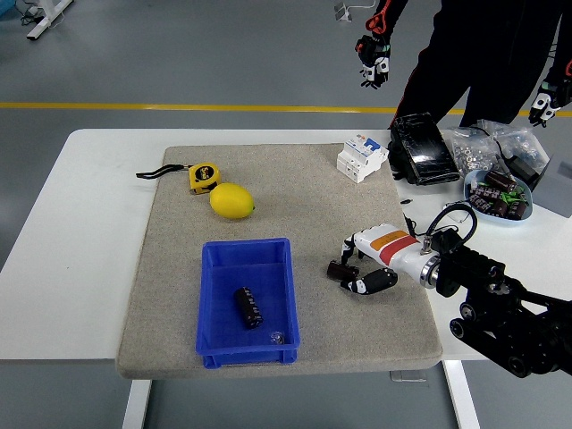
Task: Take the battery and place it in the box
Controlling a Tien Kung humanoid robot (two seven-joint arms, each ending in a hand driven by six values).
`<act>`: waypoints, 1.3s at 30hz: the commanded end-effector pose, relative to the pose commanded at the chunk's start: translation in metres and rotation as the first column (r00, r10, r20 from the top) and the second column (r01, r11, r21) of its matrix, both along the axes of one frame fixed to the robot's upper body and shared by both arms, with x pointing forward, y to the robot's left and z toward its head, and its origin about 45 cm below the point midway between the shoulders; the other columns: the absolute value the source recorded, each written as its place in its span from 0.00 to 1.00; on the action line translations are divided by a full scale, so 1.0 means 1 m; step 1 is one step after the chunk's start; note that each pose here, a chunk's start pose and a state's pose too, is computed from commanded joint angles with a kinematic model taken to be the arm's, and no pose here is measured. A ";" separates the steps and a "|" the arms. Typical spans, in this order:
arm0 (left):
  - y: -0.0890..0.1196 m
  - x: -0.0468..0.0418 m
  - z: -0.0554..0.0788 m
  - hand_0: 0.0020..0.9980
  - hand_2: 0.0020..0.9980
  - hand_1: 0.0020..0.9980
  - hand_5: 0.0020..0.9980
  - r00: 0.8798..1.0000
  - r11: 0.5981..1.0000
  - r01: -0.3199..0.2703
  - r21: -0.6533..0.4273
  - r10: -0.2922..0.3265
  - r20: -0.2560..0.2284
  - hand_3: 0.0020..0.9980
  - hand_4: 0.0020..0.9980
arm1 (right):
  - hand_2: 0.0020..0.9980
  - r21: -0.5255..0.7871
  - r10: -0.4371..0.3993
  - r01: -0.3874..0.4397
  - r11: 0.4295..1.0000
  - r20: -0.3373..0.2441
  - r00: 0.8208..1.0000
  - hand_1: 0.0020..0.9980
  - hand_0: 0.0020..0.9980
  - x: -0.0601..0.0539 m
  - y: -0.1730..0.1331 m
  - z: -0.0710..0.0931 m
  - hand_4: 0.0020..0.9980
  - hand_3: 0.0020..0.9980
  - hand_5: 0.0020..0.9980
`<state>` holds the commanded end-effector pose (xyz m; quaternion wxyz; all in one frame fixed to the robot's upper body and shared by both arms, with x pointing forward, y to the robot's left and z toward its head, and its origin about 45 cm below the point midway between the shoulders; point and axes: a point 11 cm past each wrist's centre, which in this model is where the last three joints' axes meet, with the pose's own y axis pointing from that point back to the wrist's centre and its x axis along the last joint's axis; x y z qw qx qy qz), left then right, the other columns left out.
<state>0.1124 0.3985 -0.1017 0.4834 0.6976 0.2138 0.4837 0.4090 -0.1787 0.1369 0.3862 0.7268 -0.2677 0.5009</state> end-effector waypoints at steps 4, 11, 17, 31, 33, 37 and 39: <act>0.000 0.0003 0.000 0.58 0.64 0.60 0.59 1.000 1.000 0.001 0.000 -0.001 0.001 0.58 0.63 | 0.55 -0.001 -0.005 0.005 1.000 0.004 1.000 0.47 0.40 0.001 -0.001 0.000 0.74 0.47 0.37; 0.000 0.0002 0.000 0.58 0.64 0.60 0.59 1.000 1.000 0.002 0.001 -0.002 -0.001 0.58 0.63 | 0.54 0.006 -0.012 0.012 1.000 0.012 1.000 0.46 0.39 0.003 -0.003 0.004 0.73 0.47 0.36; 0.001 -0.0003 0.000 0.58 0.64 0.60 0.59 1.000 1.000 0.002 0.002 -0.002 -0.002 0.58 0.63 | 0.54 0.009 -0.015 0.015 1.000 0.017 1.000 0.46 0.38 0.005 -0.004 0.008 0.72 0.47 0.36; 0.001 -0.0003 0.000 0.58 0.64 0.60 0.59 1.000 1.000 0.002 0.002 -0.002 -0.002 0.58 0.63 | 0.54 0.000 -0.024 0.024 1.000 0.020 1.000 0.45 0.38 0.009 -0.008 0.012 0.70 0.47 0.36; 0.001 -0.0002 0.000 0.58 0.64 0.60 0.59 1.000 1.000 0.003 0.002 -0.003 -0.002 0.58 0.63 | 0.54 -0.005 -0.028 0.028 1.000 0.021 0.999 0.45 0.38 0.011 -0.011 0.013 0.70 0.47 0.36; 0.002 0.0000 0.000 0.58 0.64 0.60 0.59 1.000 1.000 0.002 0.002 -0.002 -0.001 0.58 0.63 | 0.54 -0.012 -0.039 0.040 0.999 0.028 0.999 0.45 0.38 0.014 -0.016 0.017 0.70 0.47 0.35; 0.002 0.0001 0.000 0.58 0.64 0.60 0.59 1.000 1.000 0.002 0.002 -0.002 -0.001 0.58 0.63 | 0.54 -0.013 -0.043 0.043 0.999 0.032 0.999 0.45 0.38 0.015 -0.018 0.019 0.70 0.47 0.35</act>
